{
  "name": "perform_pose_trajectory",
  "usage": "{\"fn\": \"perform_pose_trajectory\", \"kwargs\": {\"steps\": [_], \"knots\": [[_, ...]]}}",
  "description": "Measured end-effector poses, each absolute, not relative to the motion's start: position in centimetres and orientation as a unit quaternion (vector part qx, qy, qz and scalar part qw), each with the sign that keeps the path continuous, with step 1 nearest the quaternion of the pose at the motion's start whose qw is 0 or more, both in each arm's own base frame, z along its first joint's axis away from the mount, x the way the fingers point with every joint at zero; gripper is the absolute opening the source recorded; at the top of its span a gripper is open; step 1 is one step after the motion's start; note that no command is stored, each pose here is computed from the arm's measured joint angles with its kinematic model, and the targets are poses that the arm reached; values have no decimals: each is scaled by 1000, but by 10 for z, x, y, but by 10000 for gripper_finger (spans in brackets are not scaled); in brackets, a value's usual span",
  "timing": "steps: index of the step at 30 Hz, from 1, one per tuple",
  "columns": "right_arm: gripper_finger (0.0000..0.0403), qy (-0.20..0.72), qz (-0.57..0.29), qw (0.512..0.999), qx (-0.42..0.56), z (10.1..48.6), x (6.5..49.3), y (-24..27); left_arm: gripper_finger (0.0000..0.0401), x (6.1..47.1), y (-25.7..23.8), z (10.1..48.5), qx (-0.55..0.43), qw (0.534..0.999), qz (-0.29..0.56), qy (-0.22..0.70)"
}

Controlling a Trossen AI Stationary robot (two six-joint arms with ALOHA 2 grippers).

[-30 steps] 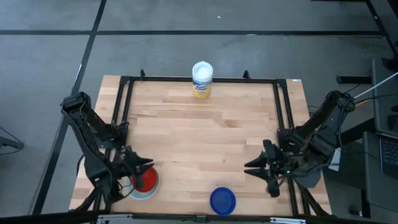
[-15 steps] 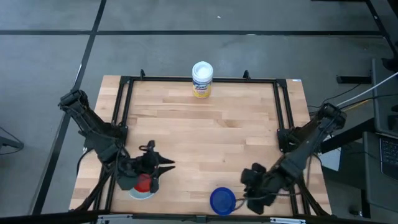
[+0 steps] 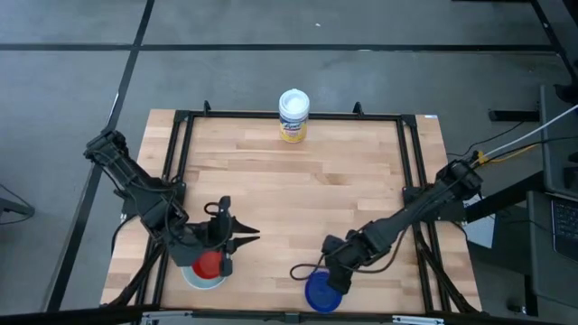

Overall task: Nest bowls inside each other
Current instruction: Stack the blue bowl on top of the red bowl

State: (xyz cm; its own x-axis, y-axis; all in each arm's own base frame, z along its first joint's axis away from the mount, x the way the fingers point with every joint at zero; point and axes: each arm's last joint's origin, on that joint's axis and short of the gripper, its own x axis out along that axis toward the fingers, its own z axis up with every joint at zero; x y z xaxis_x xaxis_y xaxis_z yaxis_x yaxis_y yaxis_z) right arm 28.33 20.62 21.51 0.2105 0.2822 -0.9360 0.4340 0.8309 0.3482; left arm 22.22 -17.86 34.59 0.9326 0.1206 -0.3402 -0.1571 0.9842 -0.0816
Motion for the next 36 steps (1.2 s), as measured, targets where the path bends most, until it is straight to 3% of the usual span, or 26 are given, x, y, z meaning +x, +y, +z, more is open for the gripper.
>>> {"fn": "perform_pose_trajectory", "kwargs": {"steps": [11, 17, 21, 25, 30, 36], "knots": [[158, 636, -36, 710, 301, 183, 295, 226, 35, 205, -195, 347, -60, 984, 69, 152], [162, 634, -63, 713, 292, 172, 299, 224, 31, 200, -194, 352, -66, 985, 66, 145], [122, 640, -91, 707, 288, 159, 301, 223, 31, 196, -192, 356, -75, 985, 62, 140], [22, 634, -94, 716, 276, 151, 306, 222, 30, 189, -193, 357, -84, 984, 58, 144], [7, 582, -134, 751, 282, 158, 323, 198, 16, 174, -192, 350, -108, 978, 90, 157], [4, 436, -187, 842, 258, 223, 352, 152, 3, 159, -185, 336, -130, 964, 149, 179]]}}
